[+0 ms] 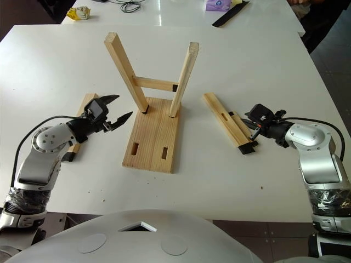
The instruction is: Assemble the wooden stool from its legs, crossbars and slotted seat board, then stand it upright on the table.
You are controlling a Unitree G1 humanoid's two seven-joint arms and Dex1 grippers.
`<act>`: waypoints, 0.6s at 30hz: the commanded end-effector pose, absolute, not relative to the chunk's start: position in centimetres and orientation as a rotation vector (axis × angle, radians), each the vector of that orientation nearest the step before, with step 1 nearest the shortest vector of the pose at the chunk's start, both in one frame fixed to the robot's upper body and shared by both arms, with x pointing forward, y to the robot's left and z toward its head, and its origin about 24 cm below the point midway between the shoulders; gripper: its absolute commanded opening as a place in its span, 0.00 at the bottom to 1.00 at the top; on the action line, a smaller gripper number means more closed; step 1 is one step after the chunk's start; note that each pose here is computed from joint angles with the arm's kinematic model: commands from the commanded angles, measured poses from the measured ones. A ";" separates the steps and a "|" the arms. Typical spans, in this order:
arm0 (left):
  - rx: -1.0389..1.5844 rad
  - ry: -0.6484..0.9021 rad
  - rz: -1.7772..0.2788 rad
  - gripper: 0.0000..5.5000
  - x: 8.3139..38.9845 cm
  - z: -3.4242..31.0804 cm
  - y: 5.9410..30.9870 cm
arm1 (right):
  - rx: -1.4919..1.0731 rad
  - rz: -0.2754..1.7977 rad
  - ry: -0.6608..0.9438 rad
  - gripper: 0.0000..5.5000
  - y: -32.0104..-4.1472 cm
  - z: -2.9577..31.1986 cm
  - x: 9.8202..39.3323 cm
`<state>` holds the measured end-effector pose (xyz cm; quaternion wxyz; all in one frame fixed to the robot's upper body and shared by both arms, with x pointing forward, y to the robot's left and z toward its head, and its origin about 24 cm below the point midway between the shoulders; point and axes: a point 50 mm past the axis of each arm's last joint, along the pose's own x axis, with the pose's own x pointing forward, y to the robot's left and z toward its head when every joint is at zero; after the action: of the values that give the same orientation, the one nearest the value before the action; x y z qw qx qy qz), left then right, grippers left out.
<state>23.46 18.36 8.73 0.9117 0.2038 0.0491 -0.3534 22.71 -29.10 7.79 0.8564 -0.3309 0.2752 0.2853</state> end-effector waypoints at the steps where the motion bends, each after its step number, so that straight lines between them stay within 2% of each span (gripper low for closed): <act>1: 0.417 0.111 -0.702 0.62 23.0 8.3 18.2 | -0.715 0.639 0.583 0.17 -29.3 7.5 22.7; 9: 0.423 0.116 -0.680 0.62 22.8 8.1 18.4 | -0.709 0.661 0.577 0.17 -29.0 7.4 22.3; 18: 0.416 0.128 -0.667 0.62 22.3 7.8 18.3 | -0.715 0.649 0.583 0.40 -28.9 7.5 22.0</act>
<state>22.49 18.37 7.86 0.9222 0.1987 0.0594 -0.3264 22.14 -28.62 7.15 0.8469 -0.3315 0.2738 0.3128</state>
